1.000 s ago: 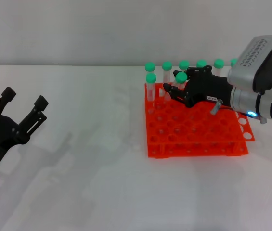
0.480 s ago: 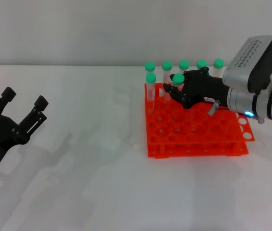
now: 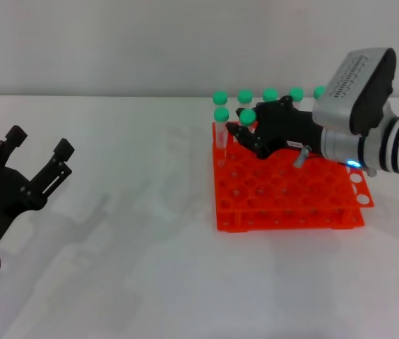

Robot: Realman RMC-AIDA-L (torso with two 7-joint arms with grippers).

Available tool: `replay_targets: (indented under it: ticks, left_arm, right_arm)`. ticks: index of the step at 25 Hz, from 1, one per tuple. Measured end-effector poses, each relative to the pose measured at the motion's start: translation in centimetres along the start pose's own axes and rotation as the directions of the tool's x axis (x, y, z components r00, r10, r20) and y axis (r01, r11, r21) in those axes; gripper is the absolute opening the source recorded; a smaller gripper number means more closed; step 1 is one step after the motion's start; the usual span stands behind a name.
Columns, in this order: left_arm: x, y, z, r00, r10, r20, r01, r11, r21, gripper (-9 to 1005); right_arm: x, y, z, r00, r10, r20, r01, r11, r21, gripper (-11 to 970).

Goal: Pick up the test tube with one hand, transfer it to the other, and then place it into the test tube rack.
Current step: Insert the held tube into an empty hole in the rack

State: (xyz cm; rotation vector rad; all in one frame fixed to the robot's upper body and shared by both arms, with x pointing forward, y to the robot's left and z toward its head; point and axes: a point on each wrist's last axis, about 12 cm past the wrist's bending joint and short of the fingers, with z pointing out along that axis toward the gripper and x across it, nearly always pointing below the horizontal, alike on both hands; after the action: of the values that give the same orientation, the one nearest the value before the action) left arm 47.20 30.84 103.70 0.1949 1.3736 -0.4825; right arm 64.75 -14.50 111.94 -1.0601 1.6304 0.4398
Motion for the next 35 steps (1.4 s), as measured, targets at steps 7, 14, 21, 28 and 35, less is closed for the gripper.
replay_targets:
  ticks: [7,14,21,28,35]
  left_arm:
    - [0.2,-0.2,-0.3,1.0,-0.004,-0.006,0.004,1.0,0.001,893]
    - [0.3,-0.3,-0.4,1.0,-0.005,-0.012,0.005,1.0,0.005,893]
    - [0.5,-0.4,-0.4,1.0,-0.008,-0.024,0.008,1.0,0.013,893]
    - [0.5,-0.4,-0.5,1.0,-0.008,-0.026,0.008,1.0,0.013,893]
    - [0.5,-0.4,-0.2,1.0,-0.005,-0.025,0.006,1.0,0.018,893]
  right_arm:
    - [-1.1,0.1,0.8,1.0,-0.027,0.008,0.027,1.0,-0.012,268]
    - [-1.6,-0.2,1.5,0.999,-0.046,-0.008,0.046,0.999,0.007,269]
    - [-1.7,-0.9,2.3,0.997,-0.057,-0.055,0.059,0.997,0.044,270]
    - [-1.8,-1.6,2.0,0.999,-0.019,-0.036,0.022,0.996,0.084,272]
    - [-1.5,-1.6,1.6,0.999,-0.011,-0.03,0.014,0.995,0.097,273]
